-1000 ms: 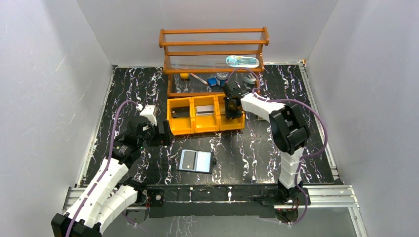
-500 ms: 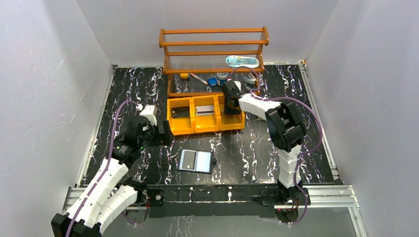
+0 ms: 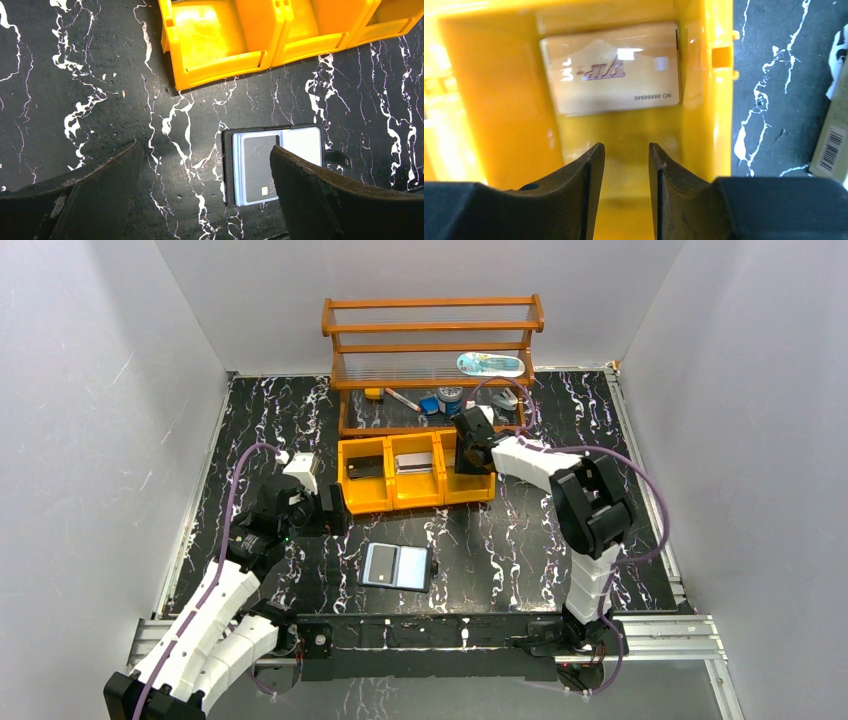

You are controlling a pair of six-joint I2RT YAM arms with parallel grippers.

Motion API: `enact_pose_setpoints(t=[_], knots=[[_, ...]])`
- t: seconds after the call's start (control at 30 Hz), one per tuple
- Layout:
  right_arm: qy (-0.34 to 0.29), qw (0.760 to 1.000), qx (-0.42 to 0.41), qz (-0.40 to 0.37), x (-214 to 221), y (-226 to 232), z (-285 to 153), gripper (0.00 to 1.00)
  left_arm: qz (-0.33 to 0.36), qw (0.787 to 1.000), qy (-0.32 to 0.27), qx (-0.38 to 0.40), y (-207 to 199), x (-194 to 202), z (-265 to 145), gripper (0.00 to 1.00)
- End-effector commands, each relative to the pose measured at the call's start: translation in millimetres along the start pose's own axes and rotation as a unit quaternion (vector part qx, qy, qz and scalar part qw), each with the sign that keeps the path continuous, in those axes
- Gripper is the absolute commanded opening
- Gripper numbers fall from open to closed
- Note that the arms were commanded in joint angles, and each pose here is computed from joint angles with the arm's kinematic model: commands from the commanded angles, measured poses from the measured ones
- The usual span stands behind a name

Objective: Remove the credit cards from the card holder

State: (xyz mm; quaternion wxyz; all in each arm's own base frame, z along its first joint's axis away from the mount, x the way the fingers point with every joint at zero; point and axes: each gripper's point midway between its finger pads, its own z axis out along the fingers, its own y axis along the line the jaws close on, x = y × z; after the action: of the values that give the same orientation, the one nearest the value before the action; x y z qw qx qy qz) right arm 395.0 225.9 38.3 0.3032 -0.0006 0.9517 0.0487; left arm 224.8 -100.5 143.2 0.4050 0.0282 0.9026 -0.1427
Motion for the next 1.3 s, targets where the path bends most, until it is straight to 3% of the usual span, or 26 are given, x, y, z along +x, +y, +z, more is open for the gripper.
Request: enact_pose_setpoints(t=[0.0, 0.2, 0.33, 0.4, 0.7, 0.9, 1.13, 1.27], knots=[[-0.077, 0.995, -0.058, 0.02, -45, 18, -55, 0.48, 0.005, 1.0, -0.007, 0.01, -3, -7, -4, 0.98], [-0.097, 0.988, -0.119, 0.034, -53, 26, -109, 0.55, 0.006, 1.0, -0.002, 0.012, -4, -5, -3, 0.98], [-0.092, 0.973, -0.204, 0.063, -33, 46, -143, 0.58, -0.03, 0.999, -0.015, 0.02, -9, -7, 3, 0.98], [-0.078, 0.964, -0.243, 0.079, -16, 57, -157, 0.59, -0.055, 0.996, -0.004, 0.063, -24, 3, 11, 0.98], [-0.007, 0.927, -0.356, 0.118, 77, 113, -201, 0.57, -0.165, 0.969, 0.118, 0.138, -56, 56, 26, 0.8], [0.058, 0.917, -0.381, 0.107, 122, 128, -202, 0.57, -0.186, 0.963, 0.131, 0.145, -59, 66, 38, 0.71], [0.088, 0.889, -0.438, 0.102, 150, 141, -195, 0.54, -0.196, 0.953, 0.163, 0.164, -65, 82, 45, 0.48], [0.11, 0.877, -0.459, 0.092, 159, 150, -190, 0.52, -0.188, 0.952, 0.176, 0.166, -64, 89, 46, 0.43]])
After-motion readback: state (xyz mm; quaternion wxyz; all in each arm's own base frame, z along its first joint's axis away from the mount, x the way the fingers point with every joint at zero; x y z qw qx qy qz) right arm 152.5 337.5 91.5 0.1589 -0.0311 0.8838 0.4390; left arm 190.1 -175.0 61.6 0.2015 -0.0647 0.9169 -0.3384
